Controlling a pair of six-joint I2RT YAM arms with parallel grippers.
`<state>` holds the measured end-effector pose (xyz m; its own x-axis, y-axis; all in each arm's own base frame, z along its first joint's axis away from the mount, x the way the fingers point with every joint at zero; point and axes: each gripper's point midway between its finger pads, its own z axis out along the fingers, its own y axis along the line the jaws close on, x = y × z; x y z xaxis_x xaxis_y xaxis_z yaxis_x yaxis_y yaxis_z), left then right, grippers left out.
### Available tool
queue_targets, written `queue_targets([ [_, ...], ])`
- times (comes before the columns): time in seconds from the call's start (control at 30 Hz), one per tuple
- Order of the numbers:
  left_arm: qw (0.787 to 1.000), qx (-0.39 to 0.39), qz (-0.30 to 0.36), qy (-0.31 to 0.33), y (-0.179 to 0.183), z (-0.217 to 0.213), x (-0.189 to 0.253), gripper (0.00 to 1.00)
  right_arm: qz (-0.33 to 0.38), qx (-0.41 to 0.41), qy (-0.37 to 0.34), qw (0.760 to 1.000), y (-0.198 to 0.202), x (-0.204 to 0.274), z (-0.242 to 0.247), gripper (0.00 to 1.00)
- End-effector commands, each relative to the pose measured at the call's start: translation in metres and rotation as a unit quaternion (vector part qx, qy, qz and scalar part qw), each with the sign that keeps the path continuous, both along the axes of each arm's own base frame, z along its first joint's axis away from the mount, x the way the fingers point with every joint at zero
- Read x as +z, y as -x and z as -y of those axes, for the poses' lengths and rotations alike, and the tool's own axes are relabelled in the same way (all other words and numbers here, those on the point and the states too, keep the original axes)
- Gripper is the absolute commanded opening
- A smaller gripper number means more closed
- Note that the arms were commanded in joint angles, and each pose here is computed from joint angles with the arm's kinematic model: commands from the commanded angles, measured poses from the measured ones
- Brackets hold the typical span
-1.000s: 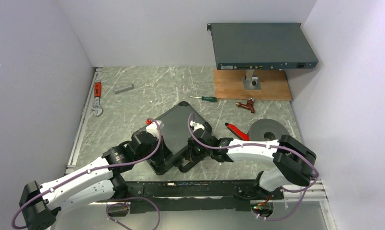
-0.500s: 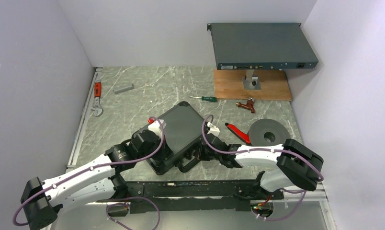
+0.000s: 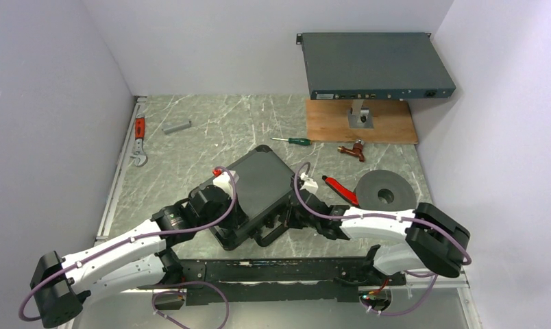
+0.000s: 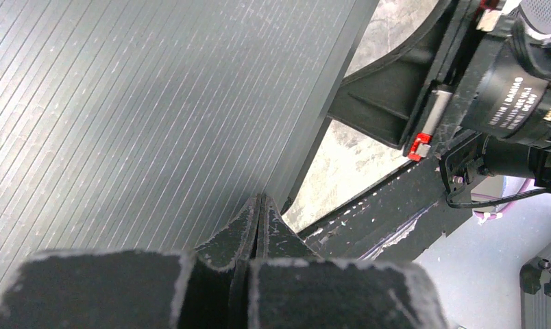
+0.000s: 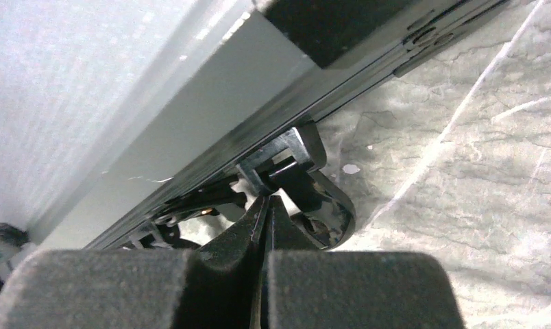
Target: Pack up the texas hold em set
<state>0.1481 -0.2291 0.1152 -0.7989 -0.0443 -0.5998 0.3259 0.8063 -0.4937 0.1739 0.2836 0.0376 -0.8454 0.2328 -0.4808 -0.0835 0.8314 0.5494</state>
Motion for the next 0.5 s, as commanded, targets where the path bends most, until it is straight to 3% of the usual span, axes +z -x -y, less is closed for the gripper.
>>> queue_targets([
  [0.0, 0.989, -0.032, -0.097, -0.102, 0.042, -0.031, -0.060, 0.00, 0.011, -0.005, -0.038, 0.999, -0.003, 0.025, -0.012, 0.00],
  [0.47, 0.990, -0.035, -0.093, -0.100, 0.043, -0.032, -0.062, 0.00, -0.032, 0.031, -0.060, 0.997, 0.009, 0.011, -0.052, 0.00],
])
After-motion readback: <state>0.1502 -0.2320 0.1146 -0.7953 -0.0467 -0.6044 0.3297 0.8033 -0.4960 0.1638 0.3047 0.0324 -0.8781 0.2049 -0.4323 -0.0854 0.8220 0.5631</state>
